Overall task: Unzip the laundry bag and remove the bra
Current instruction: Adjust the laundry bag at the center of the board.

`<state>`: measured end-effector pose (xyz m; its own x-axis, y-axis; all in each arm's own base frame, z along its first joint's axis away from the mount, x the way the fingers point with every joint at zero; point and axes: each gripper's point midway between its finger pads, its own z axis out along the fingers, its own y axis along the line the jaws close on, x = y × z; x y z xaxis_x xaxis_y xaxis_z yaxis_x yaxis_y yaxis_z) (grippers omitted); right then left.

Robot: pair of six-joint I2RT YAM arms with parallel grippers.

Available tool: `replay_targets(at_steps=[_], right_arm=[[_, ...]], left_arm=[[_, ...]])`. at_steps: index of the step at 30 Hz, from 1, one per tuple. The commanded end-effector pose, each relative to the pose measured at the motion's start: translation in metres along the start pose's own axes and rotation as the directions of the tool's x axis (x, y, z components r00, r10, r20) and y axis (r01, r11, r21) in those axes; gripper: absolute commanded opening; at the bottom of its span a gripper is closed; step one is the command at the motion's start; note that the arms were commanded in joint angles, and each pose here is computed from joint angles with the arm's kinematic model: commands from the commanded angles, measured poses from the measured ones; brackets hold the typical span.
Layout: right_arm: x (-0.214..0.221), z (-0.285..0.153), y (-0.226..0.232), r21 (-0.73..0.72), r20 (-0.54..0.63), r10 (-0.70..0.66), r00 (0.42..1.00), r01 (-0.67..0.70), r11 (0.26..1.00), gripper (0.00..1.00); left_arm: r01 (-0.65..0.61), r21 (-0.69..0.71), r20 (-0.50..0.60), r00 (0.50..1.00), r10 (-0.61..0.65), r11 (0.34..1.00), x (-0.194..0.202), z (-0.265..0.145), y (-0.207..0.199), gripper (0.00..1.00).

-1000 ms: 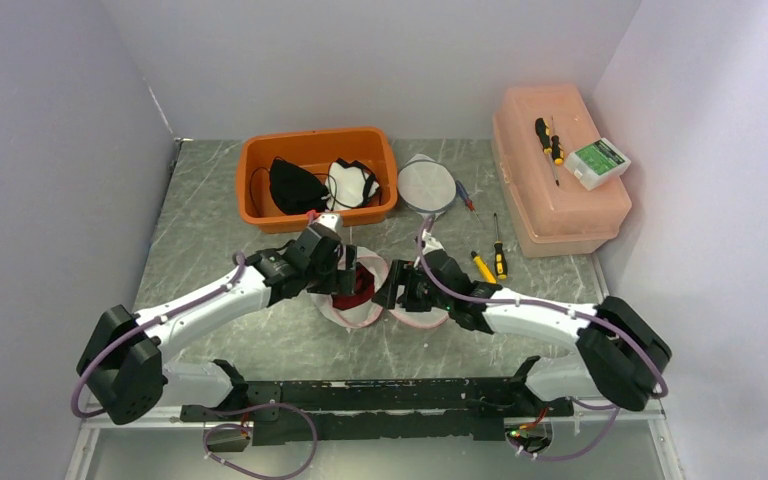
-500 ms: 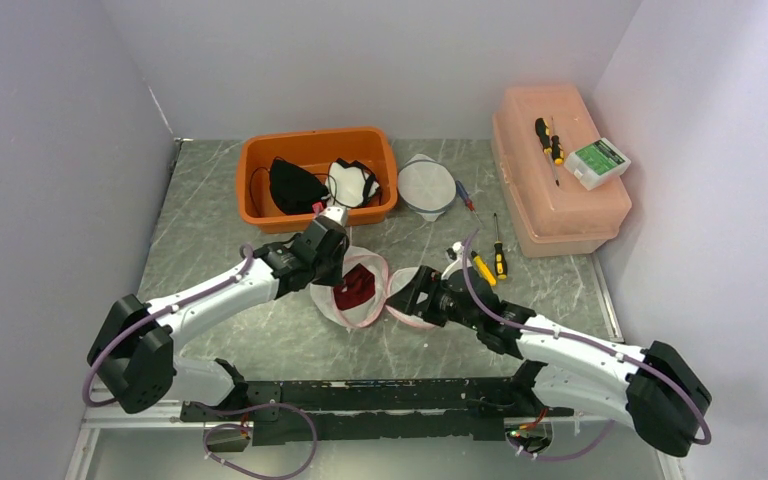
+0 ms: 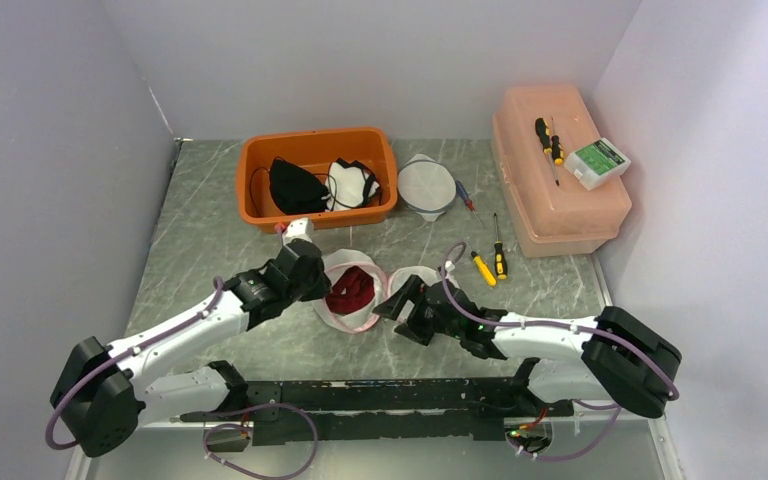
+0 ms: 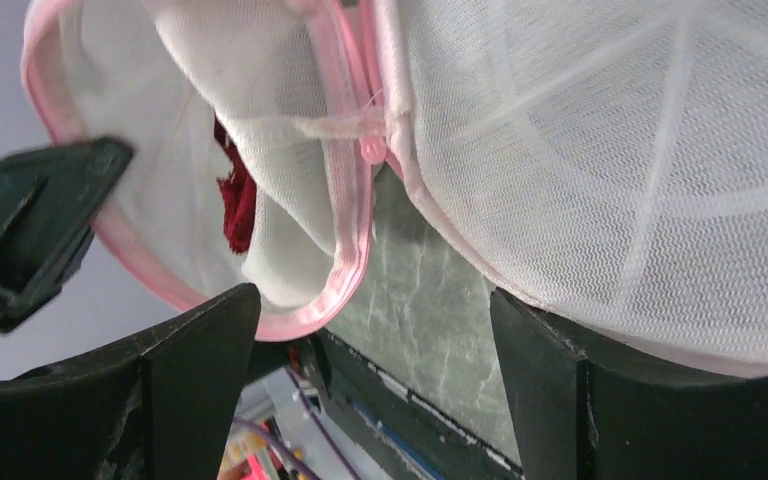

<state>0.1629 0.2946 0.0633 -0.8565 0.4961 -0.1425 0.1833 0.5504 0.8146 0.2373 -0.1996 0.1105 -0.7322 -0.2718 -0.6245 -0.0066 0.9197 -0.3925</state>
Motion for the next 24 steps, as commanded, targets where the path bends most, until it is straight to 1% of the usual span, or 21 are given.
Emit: replay_targets(at_steps=[1,8,11,13,16,19,21,24], right_arm=[[-0.03,0.002,0.006,-0.025,0.16,0.088,0.983,-0.085,0.996,0.9],[-0.06,0.004,-0.026,0.045,0.289,0.141,0.947,-0.161,0.986,0.9],[-0.074,0.0,-0.04,0.079,0.336,0.119,0.934,-0.154,0.985,0.89],[-0.084,-0.003,-0.045,0.096,0.361,0.086,0.929,-0.129,0.987,0.87],[-0.1,-0.005,-0.039,0.112,0.38,-0.024,0.925,-0.02,0.993,0.83],[-0.107,-0.006,-0.018,0.128,0.344,-0.183,0.921,0.148,0.981,0.81],[-0.102,-0.01,0.004,0.081,0.308,-0.258,0.916,0.245,0.966,0.81],[-0.081,-0.016,0.029,-0.038,0.252,-0.311,0.916,0.331,0.943,0.81]], left_arm=[[0.073,0.01,0.045,0.996,-0.074,0.997,-0.008,-0.007,-0.001,0.03],[0.094,0.019,0.008,0.995,-0.095,0.995,0.004,-0.005,0.0,0.03],[0.097,0.021,-0.007,0.995,-0.097,0.995,0.009,-0.004,0.001,0.03],[0.105,0.032,-0.02,0.994,-0.104,0.994,0.012,-0.004,0.0,0.03],[0.119,0.062,-0.045,0.992,-0.116,0.991,0.018,-0.004,-0.005,0.03],[0.133,0.081,-0.066,0.99,-0.128,0.988,0.023,-0.007,-0.008,0.03],[0.144,0.082,-0.059,0.988,-0.14,0.986,0.022,-0.013,-0.007,0.03],[0.159,0.086,-0.045,0.987,-0.156,0.983,0.02,-0.021,-0.003,0.03]])
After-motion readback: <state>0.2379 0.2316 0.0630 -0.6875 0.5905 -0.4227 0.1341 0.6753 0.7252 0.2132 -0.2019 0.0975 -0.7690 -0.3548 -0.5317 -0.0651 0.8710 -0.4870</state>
